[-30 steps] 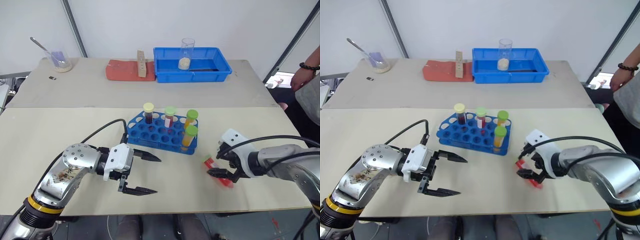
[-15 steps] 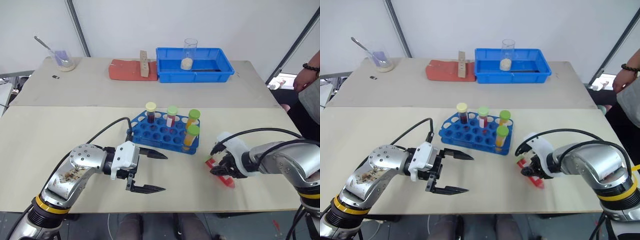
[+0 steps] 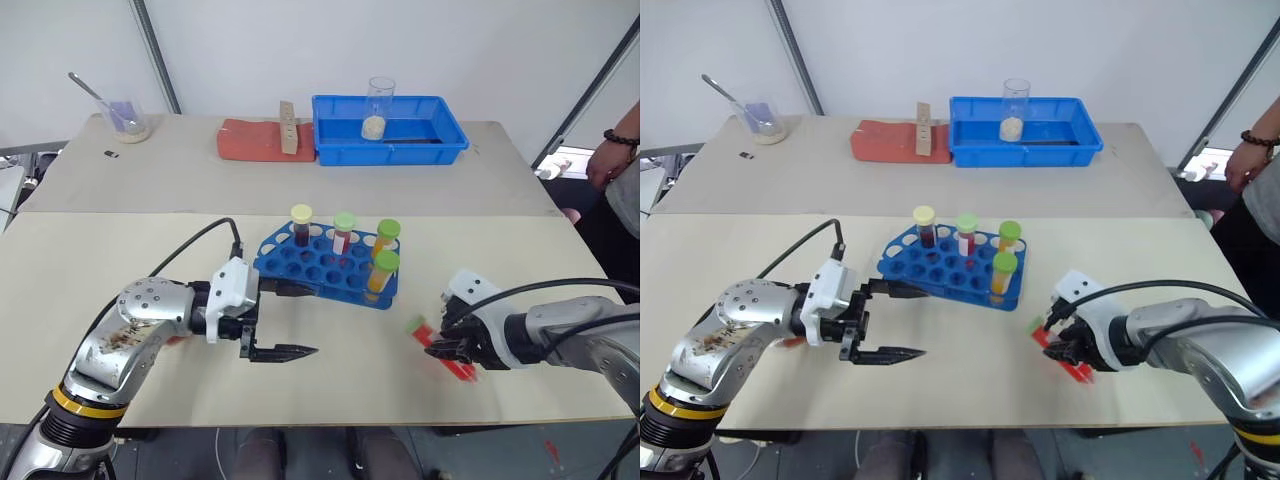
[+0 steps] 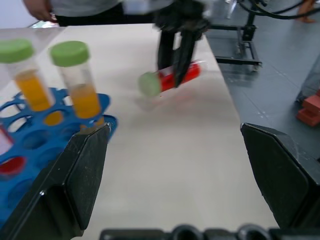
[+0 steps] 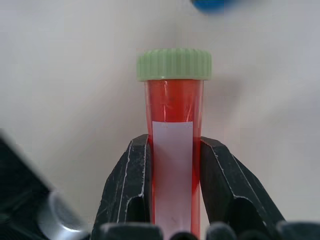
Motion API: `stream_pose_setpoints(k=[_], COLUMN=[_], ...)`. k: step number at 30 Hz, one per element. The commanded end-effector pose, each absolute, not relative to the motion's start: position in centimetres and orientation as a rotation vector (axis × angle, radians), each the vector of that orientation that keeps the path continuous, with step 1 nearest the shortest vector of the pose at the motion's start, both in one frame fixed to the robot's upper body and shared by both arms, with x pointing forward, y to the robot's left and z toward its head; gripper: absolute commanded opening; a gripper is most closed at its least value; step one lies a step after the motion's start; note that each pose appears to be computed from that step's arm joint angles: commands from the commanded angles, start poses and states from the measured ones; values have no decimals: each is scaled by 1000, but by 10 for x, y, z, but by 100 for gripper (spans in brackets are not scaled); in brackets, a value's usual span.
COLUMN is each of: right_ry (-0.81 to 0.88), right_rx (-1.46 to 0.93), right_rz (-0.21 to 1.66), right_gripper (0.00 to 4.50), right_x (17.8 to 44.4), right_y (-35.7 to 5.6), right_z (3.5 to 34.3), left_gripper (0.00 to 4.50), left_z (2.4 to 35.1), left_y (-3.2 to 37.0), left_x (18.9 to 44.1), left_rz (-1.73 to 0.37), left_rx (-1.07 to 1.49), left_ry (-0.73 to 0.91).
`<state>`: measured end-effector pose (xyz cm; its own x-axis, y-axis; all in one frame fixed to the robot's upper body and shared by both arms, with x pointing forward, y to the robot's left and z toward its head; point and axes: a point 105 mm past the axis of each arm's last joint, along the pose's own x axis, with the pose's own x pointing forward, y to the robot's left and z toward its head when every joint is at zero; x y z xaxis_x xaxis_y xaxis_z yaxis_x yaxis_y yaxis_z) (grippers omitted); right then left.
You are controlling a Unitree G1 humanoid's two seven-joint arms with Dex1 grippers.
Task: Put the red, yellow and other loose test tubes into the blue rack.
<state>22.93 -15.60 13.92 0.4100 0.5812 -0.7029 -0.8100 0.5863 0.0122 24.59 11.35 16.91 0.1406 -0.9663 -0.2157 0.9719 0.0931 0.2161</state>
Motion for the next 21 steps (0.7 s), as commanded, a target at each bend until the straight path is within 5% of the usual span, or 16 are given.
stream_pose_setpoints(k=[1, 7, 21], right_ry=[375, 28, -275], right_rx=[-344, -51, 47], right_rz=[1031, 1066, 788], right_gripper=[95, 95, 95], right_x=[224, 241, 292], right_y=[-122, -74, -46], right_z=[177, 191, 184], left_gripper=[450, 450, 450], left_z=[188, 198, 197], left_y=[145, 168, 161], left_x=[259, 267, 254], left_rz=[-1304, -1230, -1286], left_rx=[353, 372, 326], left_ry=[-7, 1, 13])
